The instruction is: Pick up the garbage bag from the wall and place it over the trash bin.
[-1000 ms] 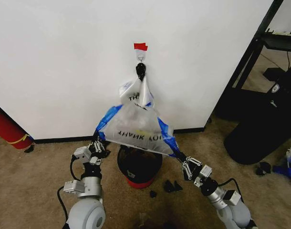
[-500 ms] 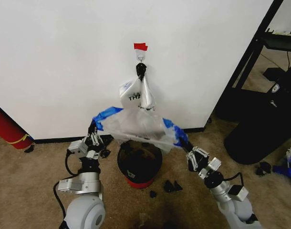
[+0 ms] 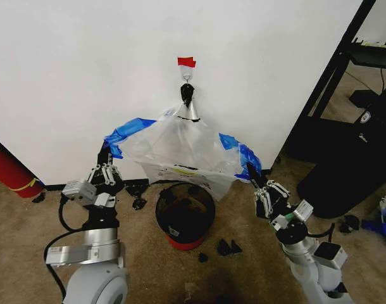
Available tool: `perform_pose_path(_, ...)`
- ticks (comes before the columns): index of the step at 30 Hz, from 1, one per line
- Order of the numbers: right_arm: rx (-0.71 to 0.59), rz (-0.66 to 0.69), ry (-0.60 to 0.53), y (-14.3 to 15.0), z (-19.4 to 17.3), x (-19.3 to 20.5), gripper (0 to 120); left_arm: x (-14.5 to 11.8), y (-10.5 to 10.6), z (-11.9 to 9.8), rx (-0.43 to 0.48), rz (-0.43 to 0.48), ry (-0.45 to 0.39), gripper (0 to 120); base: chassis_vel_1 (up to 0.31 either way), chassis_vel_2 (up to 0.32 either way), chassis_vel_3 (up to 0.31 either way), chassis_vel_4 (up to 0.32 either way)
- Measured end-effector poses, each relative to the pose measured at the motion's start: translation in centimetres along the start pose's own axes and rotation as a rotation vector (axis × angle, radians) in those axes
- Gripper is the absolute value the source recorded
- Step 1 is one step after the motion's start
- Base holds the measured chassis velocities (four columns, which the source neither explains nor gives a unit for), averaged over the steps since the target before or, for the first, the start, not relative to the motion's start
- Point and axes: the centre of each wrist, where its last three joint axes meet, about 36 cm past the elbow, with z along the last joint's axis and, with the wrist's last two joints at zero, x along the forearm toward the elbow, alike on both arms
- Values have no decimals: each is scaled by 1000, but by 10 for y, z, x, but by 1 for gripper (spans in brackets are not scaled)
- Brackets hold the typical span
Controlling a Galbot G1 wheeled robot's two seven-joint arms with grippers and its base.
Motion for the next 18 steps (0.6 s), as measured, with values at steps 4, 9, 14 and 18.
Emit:
perform_pose_path(4,0,5,13,1,2,4,0,6,0,2,-6,-13,21,0,0,0,0,0)
perform_pose_path(9,7,10,27,-2,7,8,0,13,-1,14,20,-35,60,0,0,0,0,0)
perform_pose_path(14,28,10,58,-8,16,18,0,21,-4,22,52,-50,106,0,0,0,0,0)
perform_pose_path(18,43,17,76,-13,22,26,0,28,-8,25,100,-65,153,0,0,0,0,0)
